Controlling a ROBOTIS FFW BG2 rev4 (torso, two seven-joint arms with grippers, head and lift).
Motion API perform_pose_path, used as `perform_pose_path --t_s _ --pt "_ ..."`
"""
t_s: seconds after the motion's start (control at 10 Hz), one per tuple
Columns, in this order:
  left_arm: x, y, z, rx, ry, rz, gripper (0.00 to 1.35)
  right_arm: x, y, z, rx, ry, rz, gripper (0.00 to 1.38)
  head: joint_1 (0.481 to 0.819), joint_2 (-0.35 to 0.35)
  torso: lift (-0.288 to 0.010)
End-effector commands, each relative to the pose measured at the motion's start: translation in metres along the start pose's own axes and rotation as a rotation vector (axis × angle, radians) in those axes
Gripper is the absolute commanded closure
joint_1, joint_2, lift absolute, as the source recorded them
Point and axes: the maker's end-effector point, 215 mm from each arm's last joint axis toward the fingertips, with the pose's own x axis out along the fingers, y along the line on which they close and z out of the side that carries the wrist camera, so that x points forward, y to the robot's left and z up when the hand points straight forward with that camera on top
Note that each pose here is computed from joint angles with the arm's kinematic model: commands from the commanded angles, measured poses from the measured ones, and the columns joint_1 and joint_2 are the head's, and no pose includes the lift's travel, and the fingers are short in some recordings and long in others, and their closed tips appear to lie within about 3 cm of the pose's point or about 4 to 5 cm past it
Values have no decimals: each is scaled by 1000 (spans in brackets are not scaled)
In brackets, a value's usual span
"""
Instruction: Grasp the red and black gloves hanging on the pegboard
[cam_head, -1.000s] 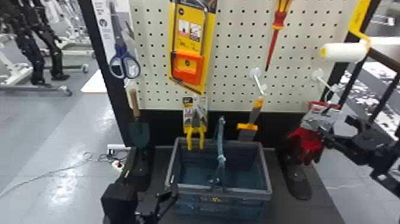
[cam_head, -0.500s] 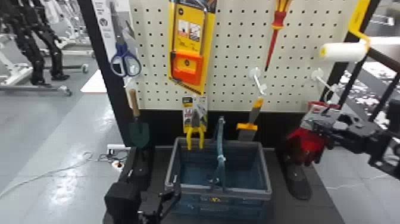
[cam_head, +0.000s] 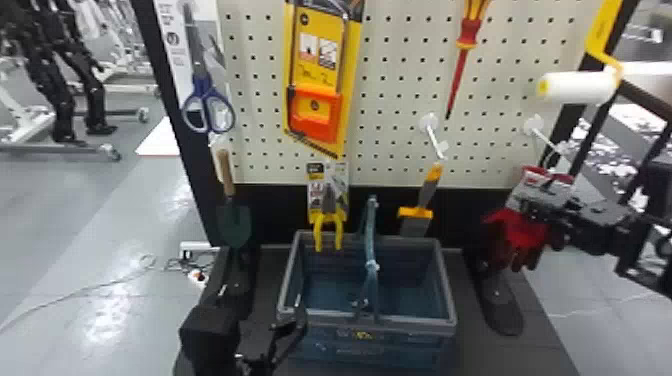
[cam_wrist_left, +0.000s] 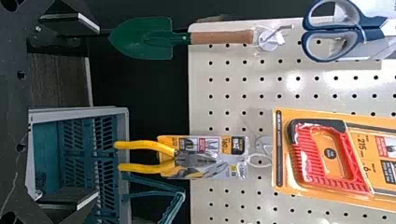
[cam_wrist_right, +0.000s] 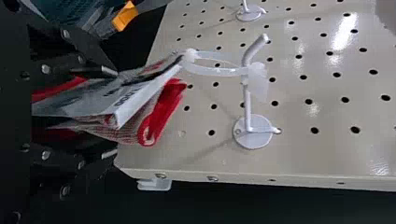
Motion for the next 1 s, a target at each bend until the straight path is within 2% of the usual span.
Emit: perform_pose_path --t_s 0.0,0.1,0.9 --pt "1 0 1 0 -3 0 85 -3 1 -6 5 15 -2 1214 549 0 -100" --pt "1 -1 1 0 -3 -3 85 -2 2 -3 -3 1 -2 1274 549 0 -100" --pt "0 -1 -1 0 4 -3 84 -2 7 -4 -16 -20 0 1286 549 0 -100"
